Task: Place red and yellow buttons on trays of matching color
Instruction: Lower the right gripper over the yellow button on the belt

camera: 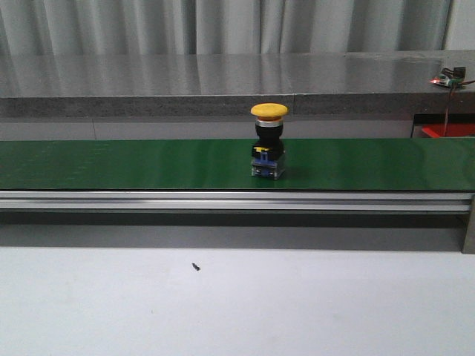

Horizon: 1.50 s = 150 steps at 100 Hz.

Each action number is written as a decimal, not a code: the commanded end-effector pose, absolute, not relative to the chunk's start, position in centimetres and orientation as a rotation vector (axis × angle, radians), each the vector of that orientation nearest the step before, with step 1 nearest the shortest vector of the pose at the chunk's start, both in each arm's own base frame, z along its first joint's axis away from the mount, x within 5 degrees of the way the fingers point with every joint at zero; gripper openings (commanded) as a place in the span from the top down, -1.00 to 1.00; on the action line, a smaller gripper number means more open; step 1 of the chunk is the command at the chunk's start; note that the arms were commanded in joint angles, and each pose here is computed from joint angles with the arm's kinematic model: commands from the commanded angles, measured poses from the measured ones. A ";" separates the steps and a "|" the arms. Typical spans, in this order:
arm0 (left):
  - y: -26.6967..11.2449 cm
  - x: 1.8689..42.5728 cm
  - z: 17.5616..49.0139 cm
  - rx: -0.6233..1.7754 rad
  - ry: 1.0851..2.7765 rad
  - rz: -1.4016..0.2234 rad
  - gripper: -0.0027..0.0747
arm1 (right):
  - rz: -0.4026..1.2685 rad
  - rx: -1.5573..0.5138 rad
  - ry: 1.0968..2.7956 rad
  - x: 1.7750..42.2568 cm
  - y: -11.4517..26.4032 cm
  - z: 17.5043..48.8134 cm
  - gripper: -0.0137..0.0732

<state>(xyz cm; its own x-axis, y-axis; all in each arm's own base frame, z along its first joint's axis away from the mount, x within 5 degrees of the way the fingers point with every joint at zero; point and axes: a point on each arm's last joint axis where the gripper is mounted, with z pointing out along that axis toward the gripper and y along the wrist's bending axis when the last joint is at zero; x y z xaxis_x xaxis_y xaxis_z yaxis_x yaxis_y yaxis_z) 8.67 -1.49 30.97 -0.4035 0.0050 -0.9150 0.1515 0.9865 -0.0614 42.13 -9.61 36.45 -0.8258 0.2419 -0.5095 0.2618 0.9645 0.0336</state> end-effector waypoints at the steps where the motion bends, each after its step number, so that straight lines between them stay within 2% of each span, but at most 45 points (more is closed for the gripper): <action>1: -1.5 8.9 32.4 0.099 1.894 -0.159 0.98 | -0.042 0.313 2.566 38.3 -7.9 40.6 -0.56; 17: -1.5 8.9 32.4 0.099 1.894 -0.159 0.98 | 0.005 0.214 2.521 35.1 -4.4 42.7 -0.56; 39: -1.5 8.9 32.4 0.099 1.894 -0.159 0.98 | 0.103 0.067 2.544 31.3 0.1 43.2 -0.56; 88: -1.5 8.9 32.4 0.099 1.894 -0.159 0.98 | 0.301 -0.224 2.627 29.7 9.0 40.0 -0.56; 97: -1.5 8.9 32.4 0.099 1.894 -0.159 0.98 | 0.332 -0.198 2.644 29.9 10.3 39.5 -0.56; 117: -1.5 8.9 32.4 0.099 1.894 -0.159 0.98 | 0.371 0.000 2.703 30.7 12.5 38.0 -0.56; 150: -1.5 8.9 32.4 0.099 1.894 -0.159 0.98 | 0.341 0.273 2.731 32.4 13.2 35.8 -0.56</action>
<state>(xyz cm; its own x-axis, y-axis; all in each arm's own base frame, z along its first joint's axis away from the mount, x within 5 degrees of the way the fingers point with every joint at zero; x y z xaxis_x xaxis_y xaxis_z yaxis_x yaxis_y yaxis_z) 8.67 -1.49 30.95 -0.4039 0.0050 -0.9148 0.1514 0.9865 -0.0615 32.43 13.22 34.30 -0.9408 0.1857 -0.2837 0.1221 0.9661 0.2273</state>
